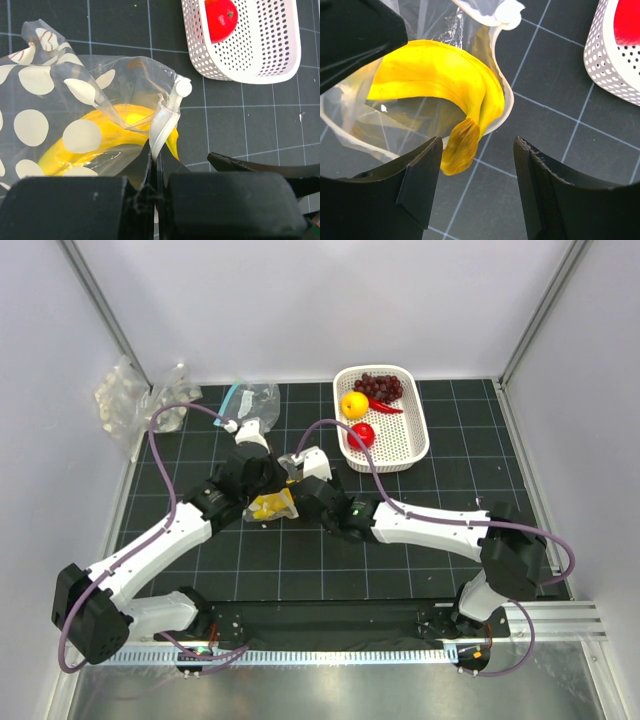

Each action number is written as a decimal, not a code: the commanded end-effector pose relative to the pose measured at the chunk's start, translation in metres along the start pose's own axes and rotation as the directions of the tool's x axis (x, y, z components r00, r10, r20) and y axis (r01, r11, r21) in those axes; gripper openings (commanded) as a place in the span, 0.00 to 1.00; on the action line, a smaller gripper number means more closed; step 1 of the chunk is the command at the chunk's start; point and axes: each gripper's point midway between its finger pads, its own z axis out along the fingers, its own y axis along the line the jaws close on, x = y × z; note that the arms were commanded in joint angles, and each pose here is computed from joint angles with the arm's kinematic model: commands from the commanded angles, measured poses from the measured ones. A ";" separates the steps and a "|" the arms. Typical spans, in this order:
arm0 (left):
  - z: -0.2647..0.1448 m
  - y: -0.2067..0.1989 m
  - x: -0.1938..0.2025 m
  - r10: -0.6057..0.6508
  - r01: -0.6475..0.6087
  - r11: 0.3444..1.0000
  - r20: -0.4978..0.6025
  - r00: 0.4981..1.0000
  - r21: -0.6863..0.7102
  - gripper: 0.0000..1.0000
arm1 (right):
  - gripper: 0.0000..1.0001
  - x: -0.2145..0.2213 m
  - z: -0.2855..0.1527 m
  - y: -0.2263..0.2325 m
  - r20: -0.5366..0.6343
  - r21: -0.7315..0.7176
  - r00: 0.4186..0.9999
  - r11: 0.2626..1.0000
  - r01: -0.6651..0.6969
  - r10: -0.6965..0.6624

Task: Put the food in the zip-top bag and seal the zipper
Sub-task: Adjust the zipper food storage bag at the center of the board.

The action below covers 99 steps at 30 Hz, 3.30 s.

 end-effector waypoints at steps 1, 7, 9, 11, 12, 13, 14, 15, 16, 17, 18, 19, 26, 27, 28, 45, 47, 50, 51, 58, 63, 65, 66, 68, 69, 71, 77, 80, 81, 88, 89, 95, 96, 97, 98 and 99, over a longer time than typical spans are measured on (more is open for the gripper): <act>0.001 0.001 -0.011 -0.040 0.040 0.999 0.046 0.998 -0.014 0.00 | 0.65 -0.025 -0.010 0.004 0.085 -0.017 0.990 0.994 -0.109 0.110; 0.006 0.007 -0.008 -0.067 0.068 0.997 0.026 0.997 -0.035 0.01 | 0.62 -0.016 0.002 0.004 0.102 0.007 0.983 0.988 -0.154 0.153; 0.005 0.006 -0.009 -0.073 0.074 0.997 0.025 0.997 -0.029 0.00 | 0.61 -0.014 0.008 0.002 0.112 0.036 0.982 0.987 -0.155 0.150; 0.004 0.004 -0.009 -0.079 0.080 0.997 0.022 0.997 -0.011 0.01 | 0.57 -0.010 0.015 0.001 0.111 0.061 0.984 0.987 -0.148 0.140; 0.003 0.003 -0.010 -0.083 0.083 0.997 0.023 0.996 -0.004 0.00 | 0.54 -0.008 0.016 0.001 0.113 0.067 0.985 0.988 -0.142 0.134; 0.002 0.003 -0.010 -0.083 0.083 0.997 0.025 0.996 0.000 0.01 | 0.52 -0.009 0.018 -0.001 0.119 0.076 0.984 0.986 -0.145 0.135; 0.001 0.001 -0.010 -0.085 0.085 0.996 0.022 0.996 0.010 0.00 | 0.43 -0.010 0.019 0.000 0.124 0.077 0.983 0.986 -0.146 0.136; 0.000 0.000 -0.010 -0.086 0.086 0.996 0.023 0.996 0.014 0.00 | 0.38 -0.009 0.019 -0.001 0.126 0.082 0.983 0.986 -0.143 0.133; -0.001 0.000 -0.011 -0.088 0.087 0.996 0.027 0.996 0.016 0.00 | 0.32 -0.013 0.018 -0.004 0.138 0.097 0.981 0.984 -0.149 0.135; -0.002 0.000 -0.010 -0.087 0.087 0.996 0.025 0.996 0.019 0.00 | 0.24 -0.014 0.016 -0.007 0.141 0.104 0.981 0.983 -0.150 0.134; -0.002 0.000 -0.011 -0.087 0.087 0.996 0.028 0.996 0.022 0.00 | 0.19 -0.016 0.014 -0.009 0.150 0.108 0.980 0.983 -0.151 0.134; -0.003 -0.001 -0.012 -0.086 0.085 0.996 0.031 0.996 0.027 0.00 | 0.16 -0.017 0.012 -0.012 0.157 0.116 0.980 0.983 -0.144 0.125; 0.001 -0.004 -0.009 -0.081 0.080 0.996 0.017 0.997 0.038 0.00 | 0.30 -0.023 0.000 -0.010 0.174 0.049 0.971 0.984 -0.173 0.163; 0.001 -0.004 -0.009 -0.081 0.080 0.996 0.016 0.997 0.037 0.00 | 0.33 -0.024 -0.001 -0.009 0.175 0.040 0.970 0.984 -0.176 0.167; 0.002 -0.004 -0.009 -0.080 0.080 0.996 0.015 0.997 0.036 0.00 | 0.37 -0.026 -0.002 -0.008 0.182 0.034 0.968 0.983 -0.180 0.171; 0.001 -0.015 -0.005 -0.071 0.072 0.993 -0.012 0.997 0.094 0.01 | 0.60 -0.015 0.011 0.012 0.162 -0.050 0.969 0.983 -0.179 0.185; 0.001 -0.015 -0.007 -0.073 0.073 0.993 -0.007 0.997 0.094 0.01 | 0.60 -0.011 0.013 0.013 0.153 -0.051 0.971 0.982 -0.180 0.186; 0.002 -0.013 -0.007 -0.063 0.063 0.995 0.000 0.998 0.083 0.00 | 0.60 -0.004 0.018 0.012 0.143 -0.031 0.969 0.980 -0.197 0.200; 0.002 -0.012 -0.007 -0.064 0.064 0.995 -0.001 0.998 0.079 0.00 | 0.59 0.001 0.022 0.012 0.132 -0.020 0.972 0.981 -0.194 0.195; 0.001 -0.007 -0.010 -0.070 0.069 0.995 0.011 0.998 0.066 0.00 | 0.48 0.013 0.032 0.011 0.116 0.016 0.972 0.978 -0.210 0.206; 0.003 -0.012 -0.007 -0.058 0.059 0.994 -0.009 0.998 0.091 0.00 | 0.20 0.001 0.025 0.007 0.145 0.014 0.972 0.982 -0.188 0.184; 0.005 -0.022 -0.001 -0.026 0.032 0.989 -0.042 0.999 0.144 0.00 | 0.12 -0.008 0.016 0.004 0.165 0.001 0.974 0.988 -0.157 0.155; 0.006 -0.026 0.001 -0.017 0.026 0.987 -0.056 0.998 0.161 0.00 | 0.11 -0.010 0.014 0.004 0.168 -0.009 0.975 0.990 -0.144 0.144; 0.012 -0.036 0.009 0.007 0.013 0.980 -0.103 0.995 0.198 0.00 | 0.06 -0.017 0.009 0.005 0.173 -0.022 0.978 0.994 -0.111 0.113; 0.012 -0.041 0.013 0.026 0.002 0.975 -0.125 0.992 0.221 0.00 | 0.06 -0.018 0.007 0.004 0.169 -0.015 0.980 0.995 -0.100 0.101; 0.016 -0.049 0.019 0.044 -0.004 0.969 -0.156 0.987 0.248 0.00 | 0.05 -0.025 0.001 0.003 0.192 -0.031 0.976 0.994 -0.103 0.107; 0.013 -0.056 0.023 0.062 -0.012 0.960 -0.173 0.983 0.280 0.00 | 0.05 -0.034 -0.007 0.003 0.219 -0.056 0.975 0.998 -0.029 0.041; 0.007 -0.058 0.021 0.065 -0.014 0.955 -0.164 0.984 0.298 0.00 | 0.04 -0.035 -0.006 0.005 0.220 -0.061 0.975 0.998 0.006 0.007; 0.006 -0.060 0.021 0.071 -0.017 0.950 -0.163 0.984 0.312 0.00 | 0.04 -0.034 -0.006 0.005 0.221 -0.068 0.975 0.998 0.017 -0.002; -0.021 -0.083 0.014 0.092 -0.027 0.902 -0.132 0.987 0.430 0.00 | 0.04 -0.043 -0.021 0.020 0.290 -0.197 0.957 0.978 0.066 -0.006; -0.027 -0.086 0.012 0.095 -0.032 0.896 -0.120 0.988 0.443 0.00 | 0.04 -0.039 -0.022 0.020 0.292 -0.208 0.956 0.974 0.086 -0.022; -0.051 -0.101 0.006 0.090 -0.031 0.845 -0.086 0.992 0.534 0.00 | 0.04 -0.047 -0.037 0.011 0.357 -0.219 0.934 0.970 0.104 -0.020; -0.060 -0.107 0.000 0.079 -0.031 0.824 -0.061 0.995 0.565 0.00 | 0.04 -0.047 -0.039 0.012 0.366 -0.227 0.930 0.967 0.114 -0.024; -0.064 -0.108 0.003 0.077 -0.023 0.810 -0.066 0.995 0.586 0.00 | 0.04 -0.052 -0.043 0.012 0.386 -0.240 0.923 0.964 0.110 -0.009; -0.068 -0.111 0.002 0.069 -0.019 0.798 -0.061 0.996 0.602 0.00 | 0.04 -0.049 -0.044 0.012 0.387 -0.246 0.922 0.963 0.113 -0.010; -0.073 -0.114 0.000 0.055 -0.011 0.783 -0.052 0.997 0.622 0.00 | 0.04 -0.050 -0.047 0.012 0.396 -0.254 0.918 0.960 0.118 -0.008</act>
